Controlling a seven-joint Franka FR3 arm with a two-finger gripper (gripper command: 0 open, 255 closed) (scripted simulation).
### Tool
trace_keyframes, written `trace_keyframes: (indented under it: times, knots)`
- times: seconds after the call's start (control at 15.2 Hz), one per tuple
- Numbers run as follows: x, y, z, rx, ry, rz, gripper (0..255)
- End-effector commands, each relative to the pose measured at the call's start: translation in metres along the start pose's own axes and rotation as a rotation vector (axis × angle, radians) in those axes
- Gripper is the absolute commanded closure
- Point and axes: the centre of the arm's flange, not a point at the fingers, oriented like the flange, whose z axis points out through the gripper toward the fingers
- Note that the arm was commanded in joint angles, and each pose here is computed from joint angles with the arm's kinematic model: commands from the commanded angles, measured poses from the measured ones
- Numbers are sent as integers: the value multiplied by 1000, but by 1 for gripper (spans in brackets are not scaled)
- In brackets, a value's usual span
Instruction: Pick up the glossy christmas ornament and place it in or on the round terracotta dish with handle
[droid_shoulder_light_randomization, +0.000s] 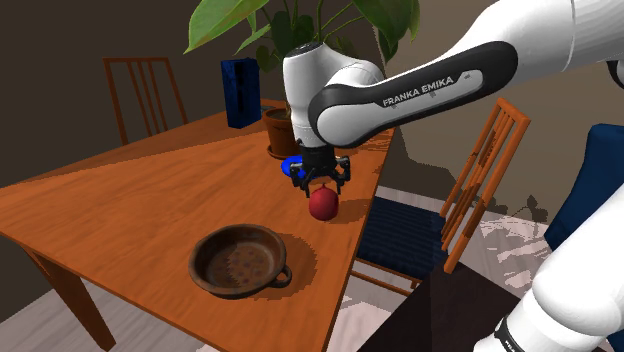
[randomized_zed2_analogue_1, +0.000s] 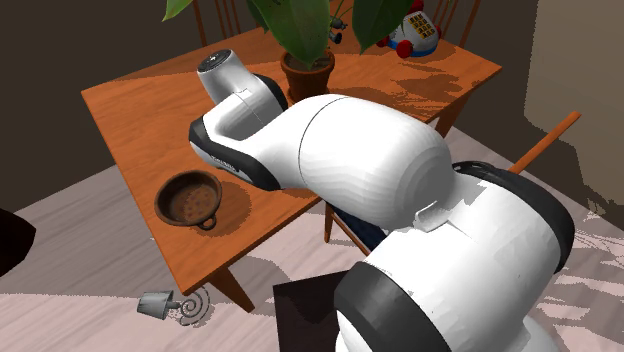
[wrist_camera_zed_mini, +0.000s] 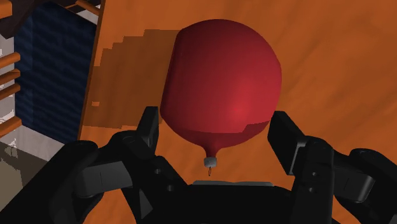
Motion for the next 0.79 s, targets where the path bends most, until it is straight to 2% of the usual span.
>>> trace_keyframes:
  times: [0.0, 0.53, 0.73]
  knots:
    - [0, 0, 1, 0, -1, -1, 255]
    - [0, 0, 1, 0, -1, -1, 255]
    - [3, 3, -15, 0, -1, -1, 255]
